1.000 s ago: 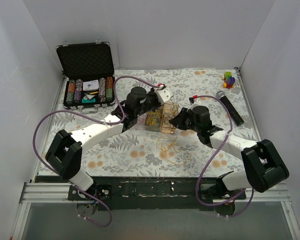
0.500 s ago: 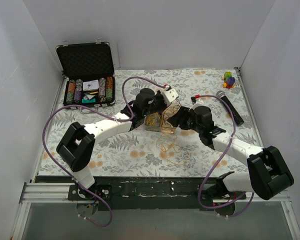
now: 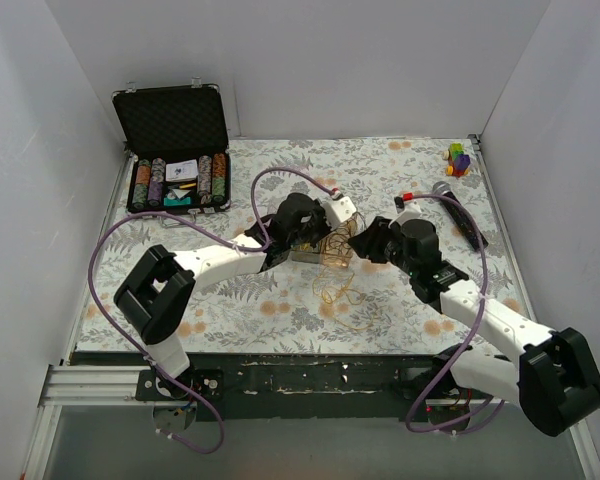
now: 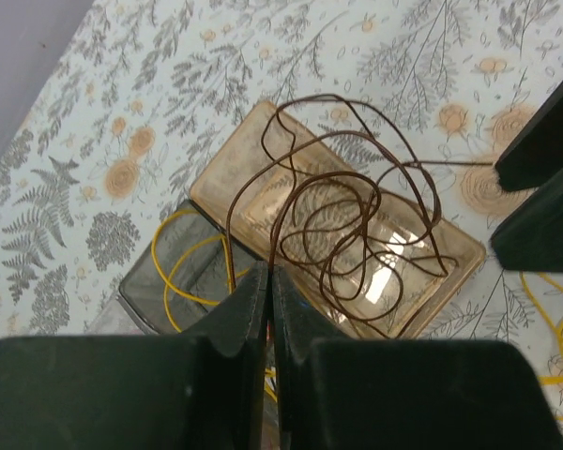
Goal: Untangle the cables
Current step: Place the cable in the bin.
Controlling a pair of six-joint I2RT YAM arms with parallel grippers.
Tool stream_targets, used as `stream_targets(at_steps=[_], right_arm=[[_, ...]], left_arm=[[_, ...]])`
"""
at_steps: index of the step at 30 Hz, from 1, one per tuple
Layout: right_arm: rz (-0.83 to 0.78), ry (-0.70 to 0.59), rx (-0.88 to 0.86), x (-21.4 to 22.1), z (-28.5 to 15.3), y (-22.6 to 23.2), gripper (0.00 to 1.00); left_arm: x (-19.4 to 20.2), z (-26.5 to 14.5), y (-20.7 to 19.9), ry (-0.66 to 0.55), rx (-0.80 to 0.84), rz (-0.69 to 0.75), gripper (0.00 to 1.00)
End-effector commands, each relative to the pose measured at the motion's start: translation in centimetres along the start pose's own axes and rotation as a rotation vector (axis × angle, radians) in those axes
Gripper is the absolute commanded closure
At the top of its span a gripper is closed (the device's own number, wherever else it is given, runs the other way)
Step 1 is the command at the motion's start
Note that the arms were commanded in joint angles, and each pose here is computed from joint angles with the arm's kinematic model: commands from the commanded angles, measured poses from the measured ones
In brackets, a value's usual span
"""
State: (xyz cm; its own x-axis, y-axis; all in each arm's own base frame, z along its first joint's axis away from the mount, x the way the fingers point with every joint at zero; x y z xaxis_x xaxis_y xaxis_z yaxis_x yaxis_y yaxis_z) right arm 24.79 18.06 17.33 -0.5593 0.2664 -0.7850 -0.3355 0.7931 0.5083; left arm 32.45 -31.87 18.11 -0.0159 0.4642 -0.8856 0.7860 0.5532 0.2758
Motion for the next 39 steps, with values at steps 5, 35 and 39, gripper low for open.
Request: stream_targets(at_steps=[5,35,39], right_arm=[[-0.037,-0.062,0.129,-0.4,-2.0,-1.8,0.54],[0.116,-0.034,0.064,-1.2,2.5,-4.6,0.50],[0.116,-0.035,0.034,-1.2,2.5,-4.2,0.52]], left_arm=[[1.3,-0.6,-0.5,0.037,0.010,-0.002,1.00],[4.4,2.9,-3.7,0.080,0.156,0.342,0.99],[2.4,2.2,-3.3,0.091,0.171,0.291,0.66]])
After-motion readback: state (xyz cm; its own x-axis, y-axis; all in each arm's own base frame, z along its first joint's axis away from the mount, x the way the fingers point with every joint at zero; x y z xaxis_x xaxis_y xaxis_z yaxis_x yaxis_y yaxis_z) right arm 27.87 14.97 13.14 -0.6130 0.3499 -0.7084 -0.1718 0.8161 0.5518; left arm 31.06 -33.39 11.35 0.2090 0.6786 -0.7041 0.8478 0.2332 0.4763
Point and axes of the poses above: each gripper's point midway between its finger pads, its own z axis out along the fingers, its own y axis along the line the jaws close on, x = y × z, the point moved 6 cm from there along -z, back along the fingers, and after that the axes turned 5 degrees about -z, right-handed, at the moved point
